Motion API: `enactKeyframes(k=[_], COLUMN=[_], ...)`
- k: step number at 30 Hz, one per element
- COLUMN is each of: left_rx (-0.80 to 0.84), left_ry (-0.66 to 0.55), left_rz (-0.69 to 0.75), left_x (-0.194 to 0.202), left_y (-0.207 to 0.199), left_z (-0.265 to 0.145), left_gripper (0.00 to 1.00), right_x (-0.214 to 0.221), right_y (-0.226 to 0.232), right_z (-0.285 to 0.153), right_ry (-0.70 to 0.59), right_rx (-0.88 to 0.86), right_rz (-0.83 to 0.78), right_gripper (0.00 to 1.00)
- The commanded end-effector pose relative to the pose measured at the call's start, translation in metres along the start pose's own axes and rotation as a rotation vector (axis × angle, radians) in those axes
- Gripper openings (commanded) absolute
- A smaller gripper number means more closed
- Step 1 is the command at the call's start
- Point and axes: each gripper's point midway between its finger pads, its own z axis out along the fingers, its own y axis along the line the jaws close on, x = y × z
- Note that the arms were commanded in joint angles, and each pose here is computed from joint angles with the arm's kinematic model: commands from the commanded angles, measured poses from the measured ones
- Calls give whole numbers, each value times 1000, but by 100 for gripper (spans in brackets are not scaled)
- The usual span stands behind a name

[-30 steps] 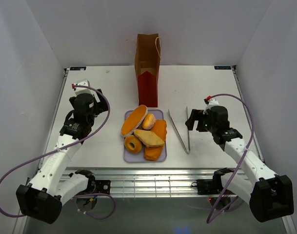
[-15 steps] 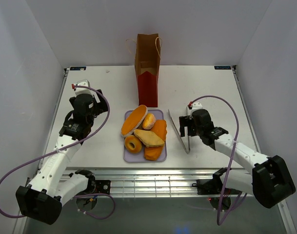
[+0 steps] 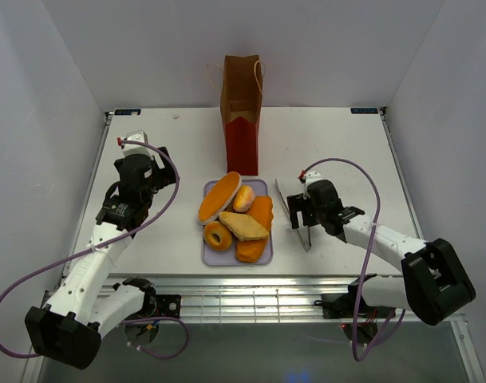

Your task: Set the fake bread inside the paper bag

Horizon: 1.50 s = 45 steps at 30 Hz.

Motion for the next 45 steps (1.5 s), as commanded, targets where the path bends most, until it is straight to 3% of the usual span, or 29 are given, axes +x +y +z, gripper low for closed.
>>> enactKeyframes(k=[1, 34, 45], left_rx=[33, 66, 69], left_ry=[-56, -58, -58], left_rz=[-31, -30, -28], left_x=[-23, -24, -23], left_y=[-6, -13, -14], left_z=[-11, -14, -14], left_gripper=[98, 98, 98], right_x=[-13, 10, 6], right_y=[8, -10, 2], right_z=[3, 24, 32], right_ry=[-40, 131, 113], right_rx=[-31, 174, 114], right_rz=[-21, 91, 106], right_gripper=[90, 92, 96])
